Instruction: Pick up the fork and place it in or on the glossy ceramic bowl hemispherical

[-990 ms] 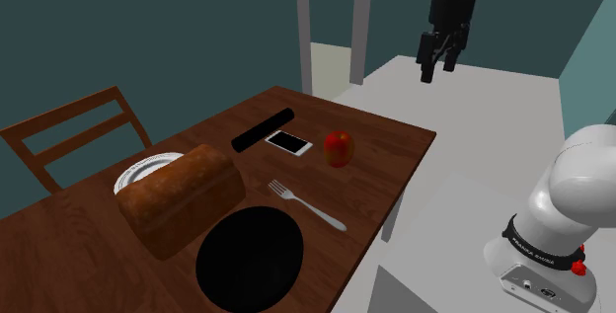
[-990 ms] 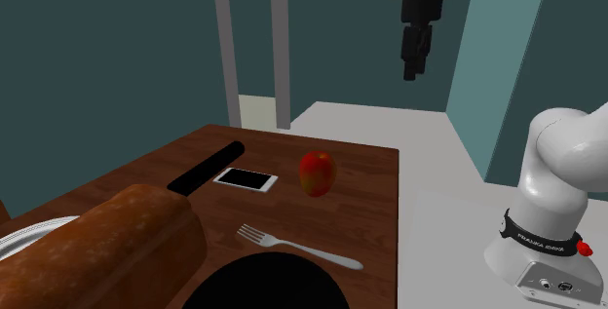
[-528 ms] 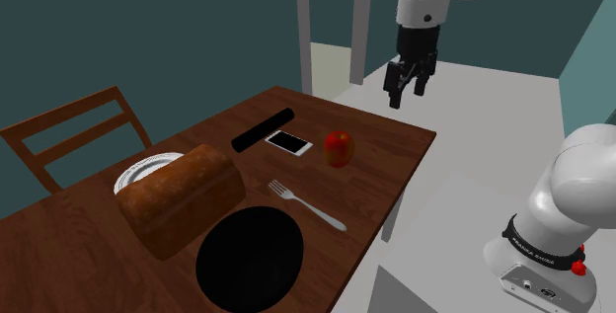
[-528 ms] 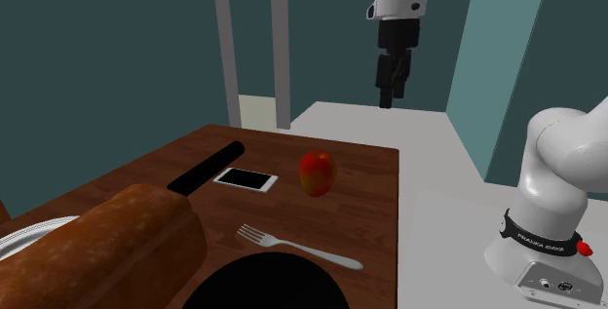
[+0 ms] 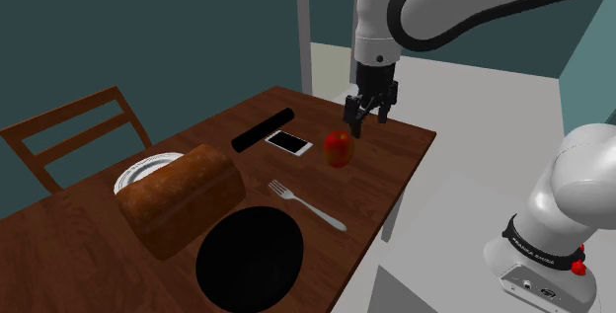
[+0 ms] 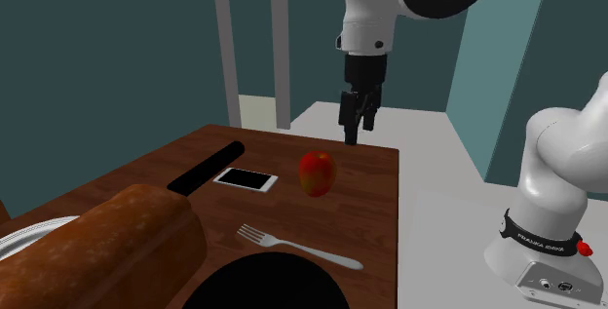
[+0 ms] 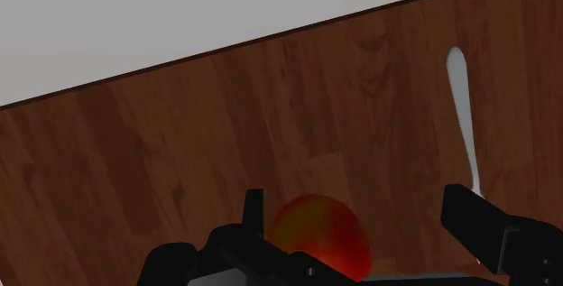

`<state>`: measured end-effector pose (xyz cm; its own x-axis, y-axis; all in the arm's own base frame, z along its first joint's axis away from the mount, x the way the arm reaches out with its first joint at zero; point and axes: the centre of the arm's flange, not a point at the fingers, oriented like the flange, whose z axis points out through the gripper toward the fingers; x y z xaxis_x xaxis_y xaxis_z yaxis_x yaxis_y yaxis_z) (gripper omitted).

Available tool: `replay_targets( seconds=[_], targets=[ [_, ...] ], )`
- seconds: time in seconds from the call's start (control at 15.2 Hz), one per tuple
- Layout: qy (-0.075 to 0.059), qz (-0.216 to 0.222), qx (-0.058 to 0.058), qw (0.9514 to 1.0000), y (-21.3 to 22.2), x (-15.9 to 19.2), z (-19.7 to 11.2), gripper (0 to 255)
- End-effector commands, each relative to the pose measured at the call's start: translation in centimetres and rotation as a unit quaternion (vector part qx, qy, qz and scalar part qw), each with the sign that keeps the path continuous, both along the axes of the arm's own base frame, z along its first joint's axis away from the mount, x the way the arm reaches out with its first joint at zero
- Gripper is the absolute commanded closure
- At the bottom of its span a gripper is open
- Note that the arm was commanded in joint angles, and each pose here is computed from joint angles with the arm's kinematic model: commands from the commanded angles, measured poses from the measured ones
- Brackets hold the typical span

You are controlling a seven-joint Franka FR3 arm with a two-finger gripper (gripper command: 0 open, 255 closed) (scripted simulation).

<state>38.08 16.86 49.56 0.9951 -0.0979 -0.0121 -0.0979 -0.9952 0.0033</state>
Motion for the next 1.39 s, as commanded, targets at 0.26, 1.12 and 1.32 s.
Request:
replay_targets(
  seconds=[0.26,1.12,1.32],
  targets=[
    [-0.01,0.002,0.003,0.9999,6.0,3.1,-4.3,0],
    [-0.028,0.005,0.008,0.9996,17.7,9.2,-12.5,0],
    [-0.028,0.005,0.008,0.9996,17.8,9.3,-14.1,0]
  ],
)
